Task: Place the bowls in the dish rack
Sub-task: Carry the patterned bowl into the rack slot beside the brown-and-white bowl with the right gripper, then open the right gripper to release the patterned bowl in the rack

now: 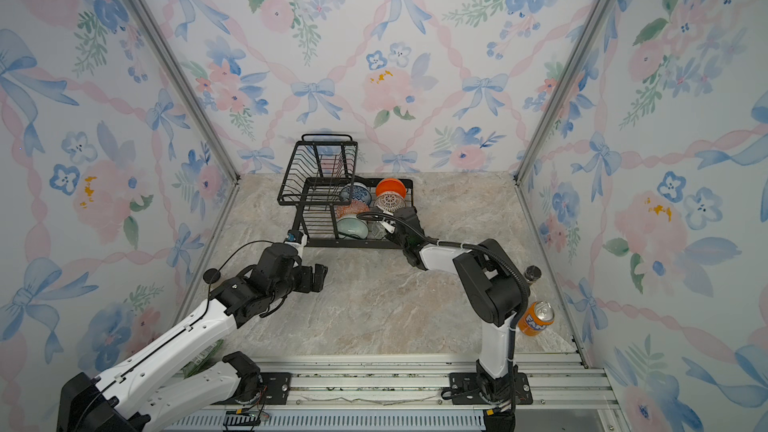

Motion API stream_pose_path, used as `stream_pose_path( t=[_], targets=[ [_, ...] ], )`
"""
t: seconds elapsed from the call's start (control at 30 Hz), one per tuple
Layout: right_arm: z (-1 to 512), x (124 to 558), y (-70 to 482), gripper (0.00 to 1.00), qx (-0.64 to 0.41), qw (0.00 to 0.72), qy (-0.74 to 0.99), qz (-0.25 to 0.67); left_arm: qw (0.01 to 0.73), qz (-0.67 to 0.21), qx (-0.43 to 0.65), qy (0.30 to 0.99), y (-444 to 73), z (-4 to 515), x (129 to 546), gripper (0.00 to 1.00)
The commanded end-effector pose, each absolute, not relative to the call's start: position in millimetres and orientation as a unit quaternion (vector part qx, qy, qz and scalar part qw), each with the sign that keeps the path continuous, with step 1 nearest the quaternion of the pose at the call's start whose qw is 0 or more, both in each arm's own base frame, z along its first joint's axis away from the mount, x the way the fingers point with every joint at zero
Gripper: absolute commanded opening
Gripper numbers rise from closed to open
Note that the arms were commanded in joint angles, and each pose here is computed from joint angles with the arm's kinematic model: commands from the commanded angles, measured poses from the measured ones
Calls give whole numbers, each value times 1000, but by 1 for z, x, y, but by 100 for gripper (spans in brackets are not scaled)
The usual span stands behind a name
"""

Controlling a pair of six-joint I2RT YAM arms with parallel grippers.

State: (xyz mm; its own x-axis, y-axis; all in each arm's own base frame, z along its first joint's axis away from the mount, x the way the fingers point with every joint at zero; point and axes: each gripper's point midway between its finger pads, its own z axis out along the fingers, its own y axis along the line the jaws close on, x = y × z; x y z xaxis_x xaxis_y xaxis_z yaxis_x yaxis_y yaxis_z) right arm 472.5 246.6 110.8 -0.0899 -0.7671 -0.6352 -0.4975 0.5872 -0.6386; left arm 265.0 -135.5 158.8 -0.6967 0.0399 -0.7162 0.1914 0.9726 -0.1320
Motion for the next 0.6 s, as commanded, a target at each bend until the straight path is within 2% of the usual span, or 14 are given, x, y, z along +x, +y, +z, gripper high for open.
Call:
stream_pose_path(
  t=[0.0, 0.07, 0.1, 0.13, 0.17, 0.27, 0.57],
  targets=[
    [129, 473, 252, 57, -434, 524, 723, -119, 376, -96, 62, 920, -132, 153, 261, 98],
    [132, 473, 250, 85, -429, 528, 723, -121, 376, -96, 62, 919, -131, 154, 261, 98],
    [134, 474, 249, 94, -426, 530, 723, -121, 377, -96, 62, 919, -131, 154, 261, 98],
    [136, 473, 249, 98, -424, 532, 724, -119, 377, -96, 62, 919, -131, 154, 261, 98],
    [138, 473, 248, 100, -423, 532, 724, -117, 377, -95, 63, 919, -131, 154, 261, 98],
    [144, 472, 246, 97, -419, 535, 725, -113, 378, -94, 63, 919, -131, 155, 262, 98],
    [153, 467, 244, 97, -418, 533, 730, -94, 379, -93, 63, 918, -130, 156, 263, 98]
  ],
)
